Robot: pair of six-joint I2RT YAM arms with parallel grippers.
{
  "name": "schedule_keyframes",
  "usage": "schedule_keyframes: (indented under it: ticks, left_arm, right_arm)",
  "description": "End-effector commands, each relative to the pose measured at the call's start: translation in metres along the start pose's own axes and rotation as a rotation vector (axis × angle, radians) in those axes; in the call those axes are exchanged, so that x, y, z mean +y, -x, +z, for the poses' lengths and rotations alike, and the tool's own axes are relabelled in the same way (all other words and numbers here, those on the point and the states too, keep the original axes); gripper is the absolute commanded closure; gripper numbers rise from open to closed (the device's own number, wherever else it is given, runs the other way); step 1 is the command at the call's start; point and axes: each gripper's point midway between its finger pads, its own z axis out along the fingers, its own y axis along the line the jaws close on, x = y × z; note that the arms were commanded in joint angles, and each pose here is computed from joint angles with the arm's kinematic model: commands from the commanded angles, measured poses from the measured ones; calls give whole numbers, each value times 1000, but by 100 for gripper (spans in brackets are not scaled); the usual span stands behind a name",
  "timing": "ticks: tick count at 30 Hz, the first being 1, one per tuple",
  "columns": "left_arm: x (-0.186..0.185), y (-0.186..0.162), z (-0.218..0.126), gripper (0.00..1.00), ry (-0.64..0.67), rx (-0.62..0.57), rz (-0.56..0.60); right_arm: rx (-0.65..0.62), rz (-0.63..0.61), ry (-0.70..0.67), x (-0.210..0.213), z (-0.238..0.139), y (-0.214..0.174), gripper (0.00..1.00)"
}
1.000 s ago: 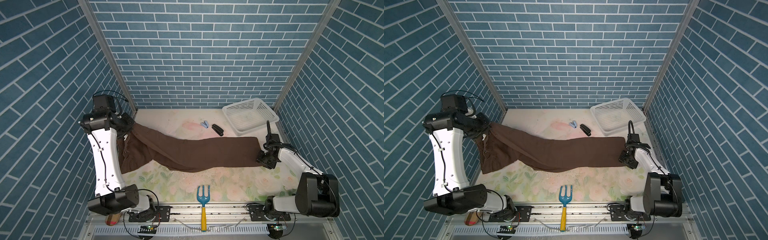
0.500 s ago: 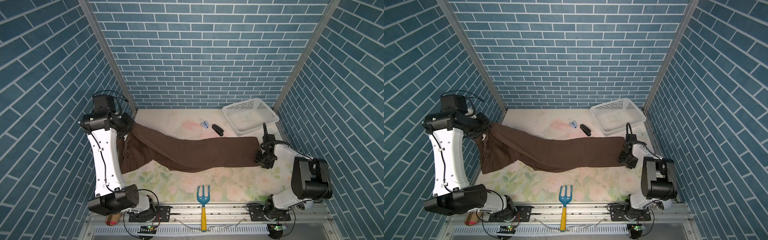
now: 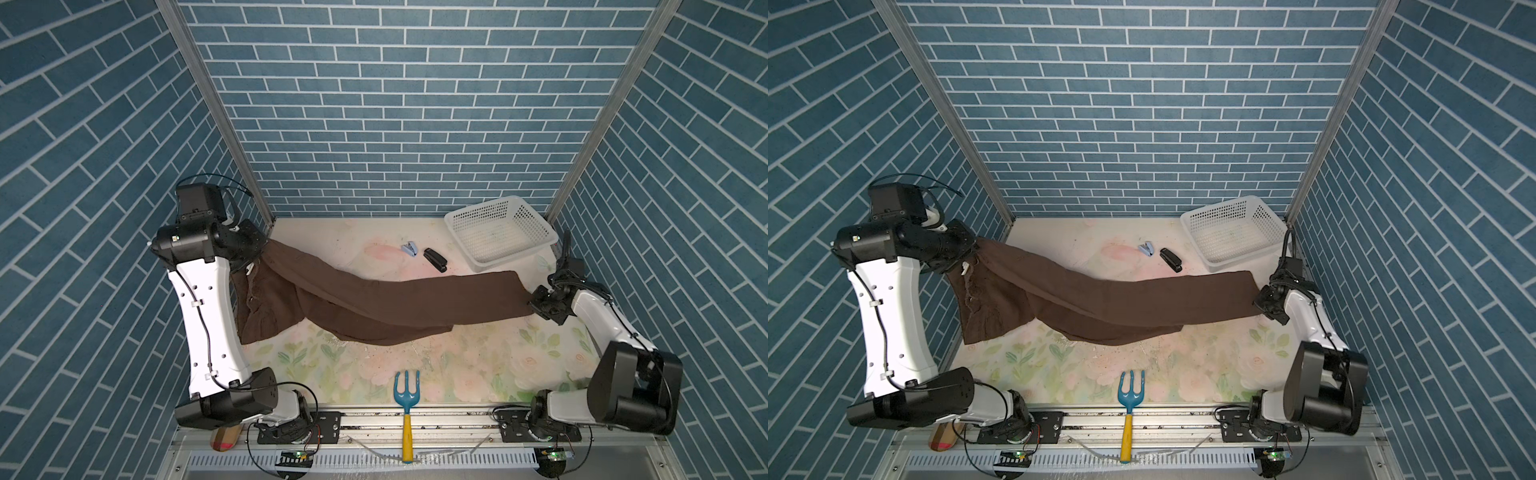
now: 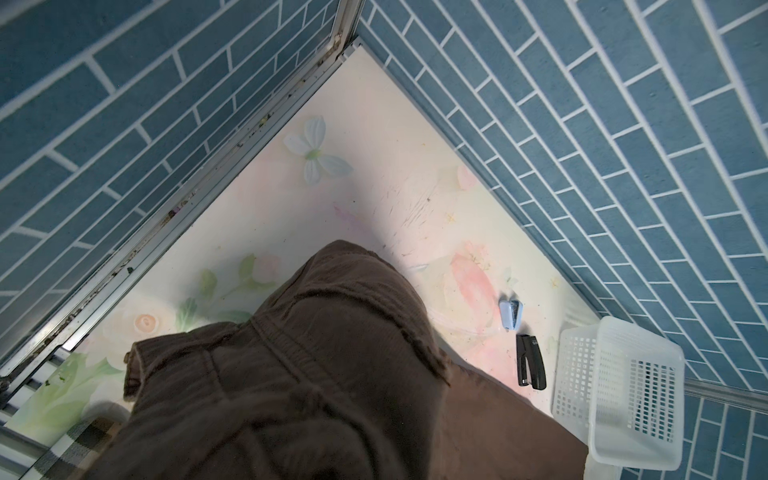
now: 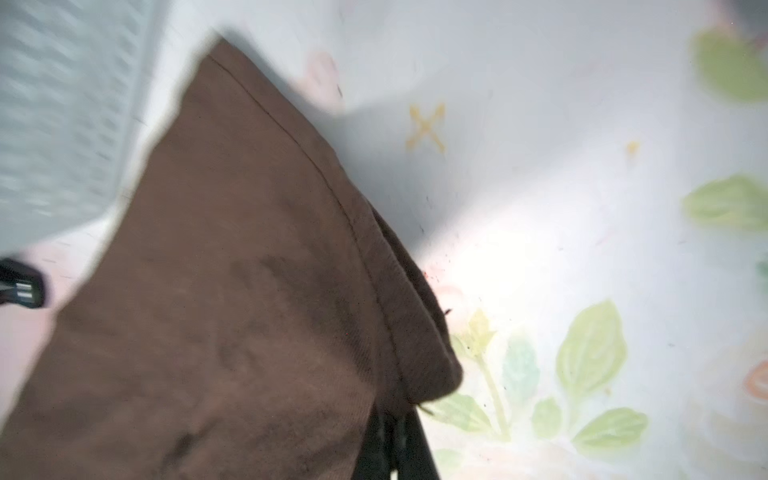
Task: Fold and stack the trousers
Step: 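Lift the waist with the left gripper while the right gripper lifts the hem, then stretch the trousers between both grippers and lay them flat on the table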
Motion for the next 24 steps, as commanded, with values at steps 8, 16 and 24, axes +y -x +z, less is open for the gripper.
schedule_keyframes:
  ticks: [8,16,24]
  left_arm:
    - [-18,-38,-64,100,-182,-44,-25]
    - [-2,-26,-92,100,-93,-184,-5]
    - [6,8,23,100,4,-39,-52]
  right_arm:
    - [-601,211,-18,-29,-184,65,100]
    - [-837,216,-85,-42,-246,88,100]
    - [-600,225,-123,-43,-142,83,100]
